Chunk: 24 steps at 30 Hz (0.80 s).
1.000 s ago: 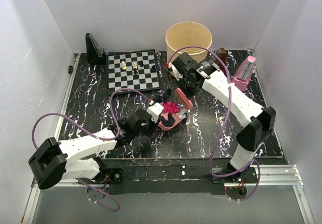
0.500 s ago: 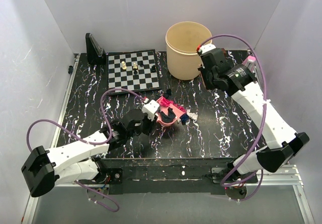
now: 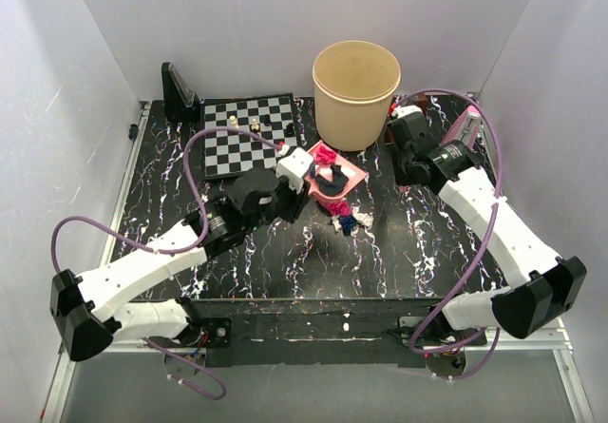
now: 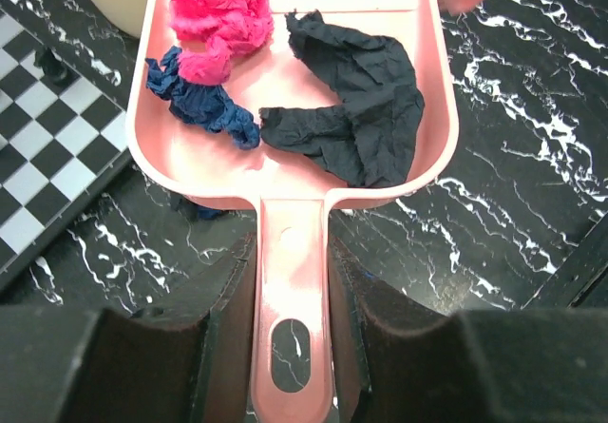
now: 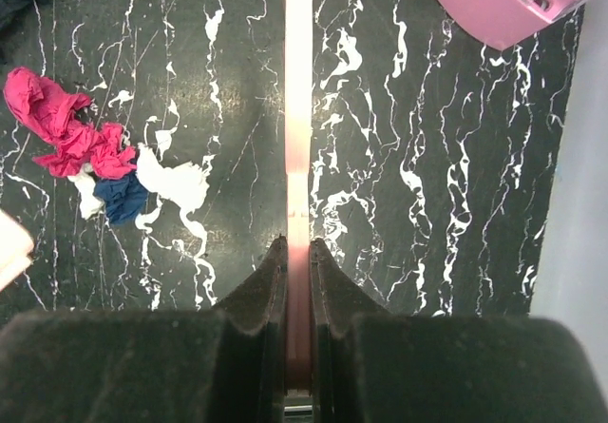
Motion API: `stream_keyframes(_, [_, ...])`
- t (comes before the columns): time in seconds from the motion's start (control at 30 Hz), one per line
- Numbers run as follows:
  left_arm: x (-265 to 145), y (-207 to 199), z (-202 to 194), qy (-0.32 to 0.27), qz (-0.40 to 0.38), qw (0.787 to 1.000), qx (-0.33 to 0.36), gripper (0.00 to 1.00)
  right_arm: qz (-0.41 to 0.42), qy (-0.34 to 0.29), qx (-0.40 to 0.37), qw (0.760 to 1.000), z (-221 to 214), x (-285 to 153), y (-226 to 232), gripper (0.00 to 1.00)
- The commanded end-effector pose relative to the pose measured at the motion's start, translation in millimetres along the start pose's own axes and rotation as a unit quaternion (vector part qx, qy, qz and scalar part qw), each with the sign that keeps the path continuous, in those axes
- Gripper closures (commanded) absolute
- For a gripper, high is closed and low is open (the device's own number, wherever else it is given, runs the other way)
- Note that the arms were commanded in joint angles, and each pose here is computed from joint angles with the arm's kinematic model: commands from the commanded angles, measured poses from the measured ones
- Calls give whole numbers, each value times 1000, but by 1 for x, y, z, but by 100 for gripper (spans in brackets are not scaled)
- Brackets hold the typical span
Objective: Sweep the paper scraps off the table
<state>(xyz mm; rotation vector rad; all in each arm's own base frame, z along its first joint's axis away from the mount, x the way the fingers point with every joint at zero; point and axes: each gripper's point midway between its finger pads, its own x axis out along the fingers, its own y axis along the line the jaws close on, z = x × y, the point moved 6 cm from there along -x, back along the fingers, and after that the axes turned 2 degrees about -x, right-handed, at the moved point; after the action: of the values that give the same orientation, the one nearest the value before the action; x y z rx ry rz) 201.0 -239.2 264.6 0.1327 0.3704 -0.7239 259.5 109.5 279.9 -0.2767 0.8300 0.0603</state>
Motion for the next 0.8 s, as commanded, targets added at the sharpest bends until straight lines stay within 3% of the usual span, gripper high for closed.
stream_keyframes(0.0, [6,-4,40,-9,-2,1000,22,100,-2,-59,72,996,7,-15,-11,99])
stream_keyframes(0.2, [44,-10,91,-10,-9,999,45,100,-17,-55,161,985,-14,-22,-19,99])
stream_keyframes(0.4, [99,-6,132,-15,-40,999,11,100,-12,-98,212,972,-32,-38,-27,99])
stream_keyframes(0.57, [148,0,163,-28,-58,996,-69,100,-48,-124,224,965,-32,-55,-45,99])
stream_keyframes(0.77, [178,25,202,-75,-87,969,-217,100,-53,-143,226,962,-31,-65,-53,99])
